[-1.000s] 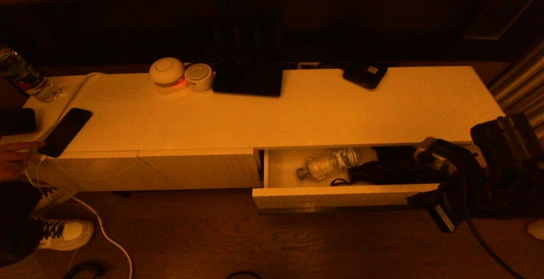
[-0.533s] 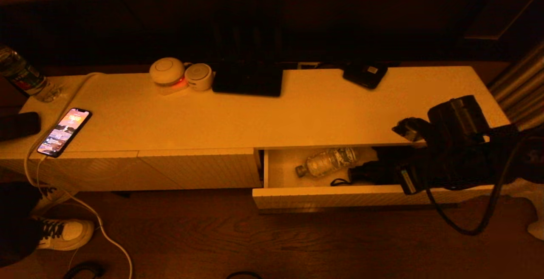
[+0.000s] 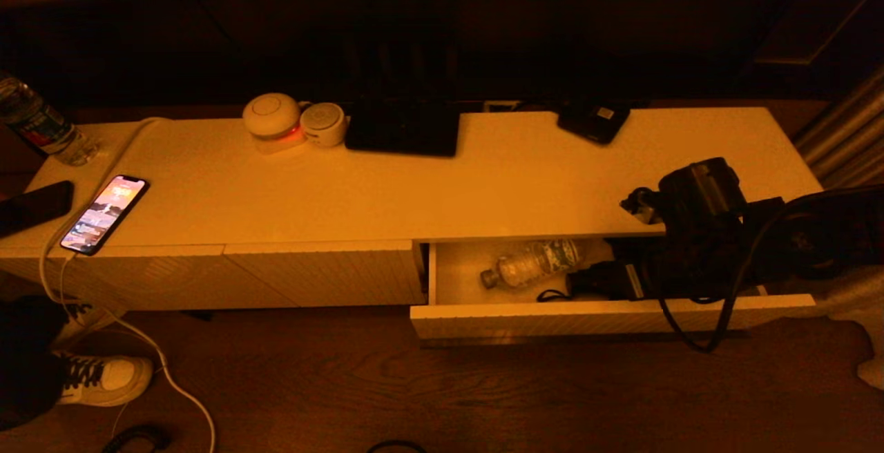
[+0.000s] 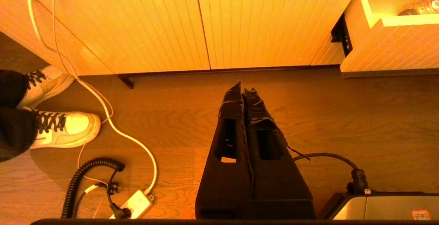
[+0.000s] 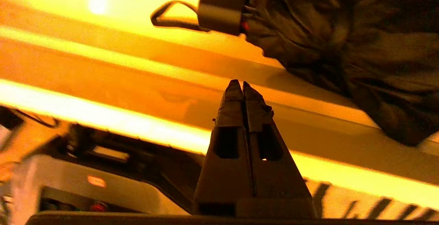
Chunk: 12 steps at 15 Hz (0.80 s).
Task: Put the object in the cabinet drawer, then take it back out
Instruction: Open the drawer
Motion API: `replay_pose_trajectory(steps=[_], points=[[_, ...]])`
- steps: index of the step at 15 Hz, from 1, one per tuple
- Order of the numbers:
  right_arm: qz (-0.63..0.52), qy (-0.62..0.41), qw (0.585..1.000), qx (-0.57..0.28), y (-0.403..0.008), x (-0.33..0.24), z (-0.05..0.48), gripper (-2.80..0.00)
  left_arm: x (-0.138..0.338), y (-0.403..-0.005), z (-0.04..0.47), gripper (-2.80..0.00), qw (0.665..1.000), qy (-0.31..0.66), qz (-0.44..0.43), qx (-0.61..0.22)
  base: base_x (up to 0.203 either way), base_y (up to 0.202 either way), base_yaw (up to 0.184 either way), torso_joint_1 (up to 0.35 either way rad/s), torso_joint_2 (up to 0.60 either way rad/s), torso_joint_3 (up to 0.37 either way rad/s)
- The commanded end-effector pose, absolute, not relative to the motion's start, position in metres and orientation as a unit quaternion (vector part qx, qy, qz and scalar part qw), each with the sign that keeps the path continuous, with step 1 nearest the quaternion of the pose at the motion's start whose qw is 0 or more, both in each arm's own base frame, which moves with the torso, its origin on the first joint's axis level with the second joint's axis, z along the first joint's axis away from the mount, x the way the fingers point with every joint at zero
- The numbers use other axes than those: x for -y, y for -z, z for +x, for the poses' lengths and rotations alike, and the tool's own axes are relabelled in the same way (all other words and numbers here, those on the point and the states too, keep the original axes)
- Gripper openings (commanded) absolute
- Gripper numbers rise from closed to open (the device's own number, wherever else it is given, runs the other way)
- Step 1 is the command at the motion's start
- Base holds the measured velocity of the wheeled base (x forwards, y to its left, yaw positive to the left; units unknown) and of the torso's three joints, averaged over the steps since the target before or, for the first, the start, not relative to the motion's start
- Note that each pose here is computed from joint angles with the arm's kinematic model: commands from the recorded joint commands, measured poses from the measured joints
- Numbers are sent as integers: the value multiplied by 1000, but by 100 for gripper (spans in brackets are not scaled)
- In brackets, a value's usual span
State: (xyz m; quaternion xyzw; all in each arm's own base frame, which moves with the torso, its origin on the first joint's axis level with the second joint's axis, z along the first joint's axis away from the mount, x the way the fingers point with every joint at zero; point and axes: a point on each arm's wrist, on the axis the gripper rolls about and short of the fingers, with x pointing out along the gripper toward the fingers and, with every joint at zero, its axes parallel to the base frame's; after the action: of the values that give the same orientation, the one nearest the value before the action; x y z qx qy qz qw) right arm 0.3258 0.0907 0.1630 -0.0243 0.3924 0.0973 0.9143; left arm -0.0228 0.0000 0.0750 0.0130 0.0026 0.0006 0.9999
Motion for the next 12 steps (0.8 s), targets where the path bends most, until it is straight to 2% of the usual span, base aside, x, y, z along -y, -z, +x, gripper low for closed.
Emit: replay_pose_trajectory(steps=[1,5,12], points=[[-18,-97,911,-400,-156,-96,332,-280,0,-75,-23,-280,1000,-1,13,-2,0,0,0,0,0,0],[-7,-93,907,-410,-152,-100,335,-280,0,-75,-23,-280,1000,-1,13,-2,0,0,0,0,0,0],[-24,-91,873,-479,-145,-101,320,-280,0,-75,-23,-280,1000,-1,13,-2,0,0,0,0,0,0]])
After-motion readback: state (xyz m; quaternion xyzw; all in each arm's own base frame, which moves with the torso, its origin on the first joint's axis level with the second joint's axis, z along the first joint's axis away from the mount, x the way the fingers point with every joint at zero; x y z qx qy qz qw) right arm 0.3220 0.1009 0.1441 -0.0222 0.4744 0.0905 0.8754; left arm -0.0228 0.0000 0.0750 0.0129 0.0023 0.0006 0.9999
